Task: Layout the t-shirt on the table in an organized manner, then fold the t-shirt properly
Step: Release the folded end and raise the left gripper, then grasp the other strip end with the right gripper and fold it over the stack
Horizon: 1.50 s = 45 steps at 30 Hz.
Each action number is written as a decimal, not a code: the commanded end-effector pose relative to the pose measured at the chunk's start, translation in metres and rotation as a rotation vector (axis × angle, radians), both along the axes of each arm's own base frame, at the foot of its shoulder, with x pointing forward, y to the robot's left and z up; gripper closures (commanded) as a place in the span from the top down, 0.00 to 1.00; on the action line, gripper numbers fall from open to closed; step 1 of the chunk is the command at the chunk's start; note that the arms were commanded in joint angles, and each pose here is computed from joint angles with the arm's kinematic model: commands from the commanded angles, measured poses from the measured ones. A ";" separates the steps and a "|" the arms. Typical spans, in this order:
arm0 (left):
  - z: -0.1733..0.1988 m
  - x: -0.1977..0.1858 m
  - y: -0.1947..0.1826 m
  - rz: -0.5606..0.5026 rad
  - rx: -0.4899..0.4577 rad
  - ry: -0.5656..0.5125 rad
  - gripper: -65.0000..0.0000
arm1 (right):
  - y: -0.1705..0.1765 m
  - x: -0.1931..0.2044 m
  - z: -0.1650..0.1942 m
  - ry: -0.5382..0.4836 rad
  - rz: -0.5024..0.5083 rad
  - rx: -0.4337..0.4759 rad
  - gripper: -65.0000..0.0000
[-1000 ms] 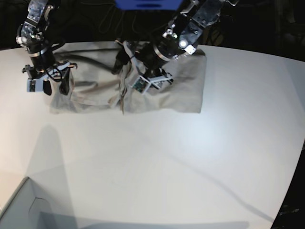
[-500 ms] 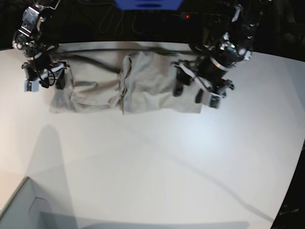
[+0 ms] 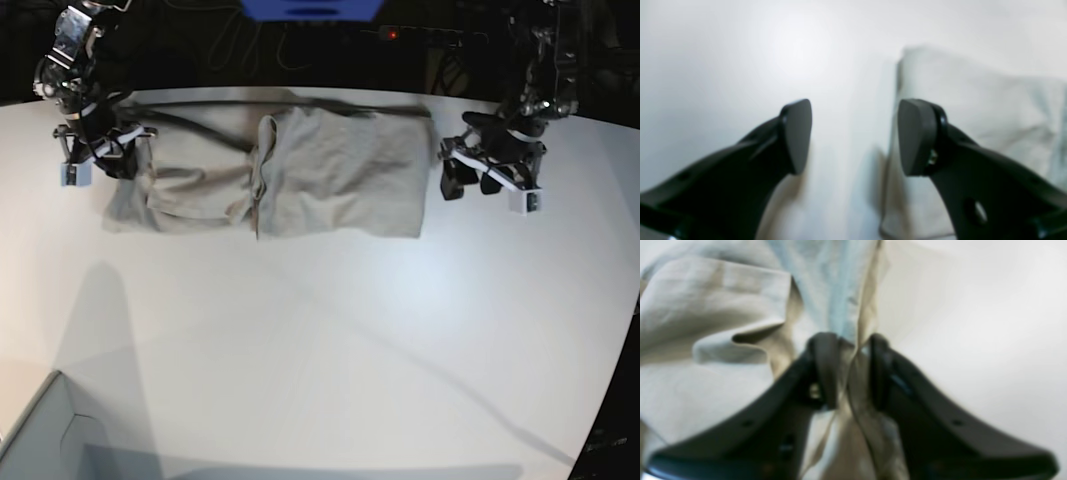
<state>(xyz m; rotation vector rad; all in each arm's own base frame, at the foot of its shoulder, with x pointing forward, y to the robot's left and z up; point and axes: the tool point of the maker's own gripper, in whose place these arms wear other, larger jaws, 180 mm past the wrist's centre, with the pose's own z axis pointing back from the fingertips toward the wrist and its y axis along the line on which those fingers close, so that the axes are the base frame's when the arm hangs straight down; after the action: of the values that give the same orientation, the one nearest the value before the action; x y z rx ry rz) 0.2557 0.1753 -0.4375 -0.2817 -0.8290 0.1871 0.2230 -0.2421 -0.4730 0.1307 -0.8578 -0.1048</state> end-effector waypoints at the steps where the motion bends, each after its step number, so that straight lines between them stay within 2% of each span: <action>1: 0.006 0.006 0.003 0.011 -0.007 -0.034 0.61 | 0.005 0.003 0.003 -0.003 0.036 -0.004 0.13; 3: -0.004 0.001 -0.001 0.025 -0.024 -0.008 0.61 | 0.012 0.002 0.001 0.003 0.057 0.001 0.01; 4: -0.005 0.003 -0.002 0.027 -0.025 -0.006 0.61 | 0.013 0.001 0.001 0.004 0.059 -0.002 0.00; 13: -0.014 0.003 -0.001 0.035 -0.027 0.018 0.61 | 0.012 0.018 0.055 -0.132 0.070 -0.089 0.00; 21: -0.015 0.001 0.002 0.036 -0.023 0.022 0.61 | 0.045 0.022 0.103 -0.251 0.108 -0.122 0.00; 27: -0.016 -0.001 0.004 0.037 -0.017 0.026 0.61 | 0.112 0.018 0.137 -0.329 0.296 -0.105 0.00; 38: -0.022 -0.009 0.003 0.033 -0.015 0.049 0.61 | 0.241 0.009 0.166 -0.430 0.613 0.072 0.00; 41: -0.021 -0.007 0.003 0.032 -0.015 0.045 0.61 | 0.277 0.002 0.163 -0.410 0.726 0.088 0.00; 45: -0.020 -0.006 0.003 0.032 -0.014 0.043 0.61 | 0.317 -0.004 0.139 -0.353 0.865 0.085 0.00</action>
<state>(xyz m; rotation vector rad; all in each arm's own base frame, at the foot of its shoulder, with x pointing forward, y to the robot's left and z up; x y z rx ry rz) 0.2461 0.1780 -0.4624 -0.2751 -0.7780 0.2382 0.2155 0.0712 -0.3471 0.5742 -1.0359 0.7160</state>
